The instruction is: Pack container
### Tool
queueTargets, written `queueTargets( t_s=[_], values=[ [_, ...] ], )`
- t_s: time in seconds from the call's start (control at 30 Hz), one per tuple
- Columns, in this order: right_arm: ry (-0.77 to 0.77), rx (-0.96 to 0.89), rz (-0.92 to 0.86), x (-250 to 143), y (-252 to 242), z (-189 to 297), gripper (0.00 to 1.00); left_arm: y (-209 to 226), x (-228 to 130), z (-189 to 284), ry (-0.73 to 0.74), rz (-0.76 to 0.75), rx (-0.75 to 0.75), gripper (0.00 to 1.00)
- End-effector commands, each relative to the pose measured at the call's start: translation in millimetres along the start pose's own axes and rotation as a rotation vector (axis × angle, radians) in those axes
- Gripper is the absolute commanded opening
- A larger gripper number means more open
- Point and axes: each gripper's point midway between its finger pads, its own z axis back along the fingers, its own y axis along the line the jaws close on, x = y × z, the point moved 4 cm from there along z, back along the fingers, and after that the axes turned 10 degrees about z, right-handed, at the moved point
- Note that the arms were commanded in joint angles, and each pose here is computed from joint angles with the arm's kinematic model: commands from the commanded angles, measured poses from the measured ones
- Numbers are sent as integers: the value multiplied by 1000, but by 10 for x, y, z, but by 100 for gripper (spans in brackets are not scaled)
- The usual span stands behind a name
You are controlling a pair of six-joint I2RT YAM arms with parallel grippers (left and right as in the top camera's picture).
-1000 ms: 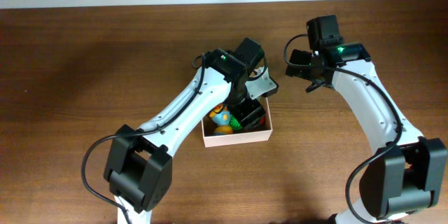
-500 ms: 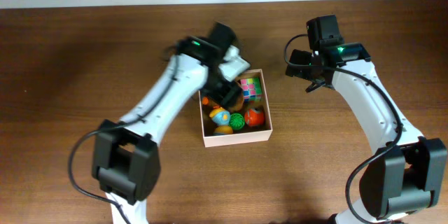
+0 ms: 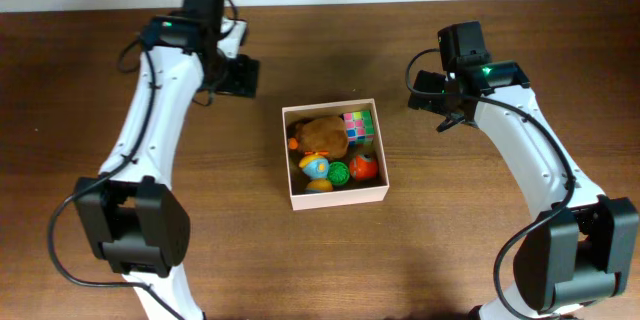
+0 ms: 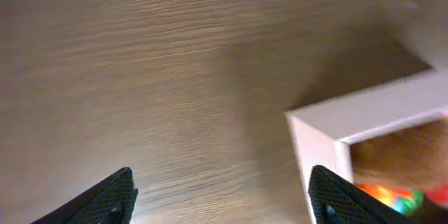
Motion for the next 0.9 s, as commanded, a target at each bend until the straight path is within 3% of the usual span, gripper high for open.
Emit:
queueTargets(
  t_s=[0.0,0.13,0.87],
  values=[
    [-23,-12,-17,74,-30,37,99,226,105,167,-64,102,75,86],
    [-23,-12,-17,74,-30,37,99,383,121,177,-79,112,165,100],
    [-23,-12,-17,74,-30,37,99,380,109,172,-74,111,165,99]
  ],
)
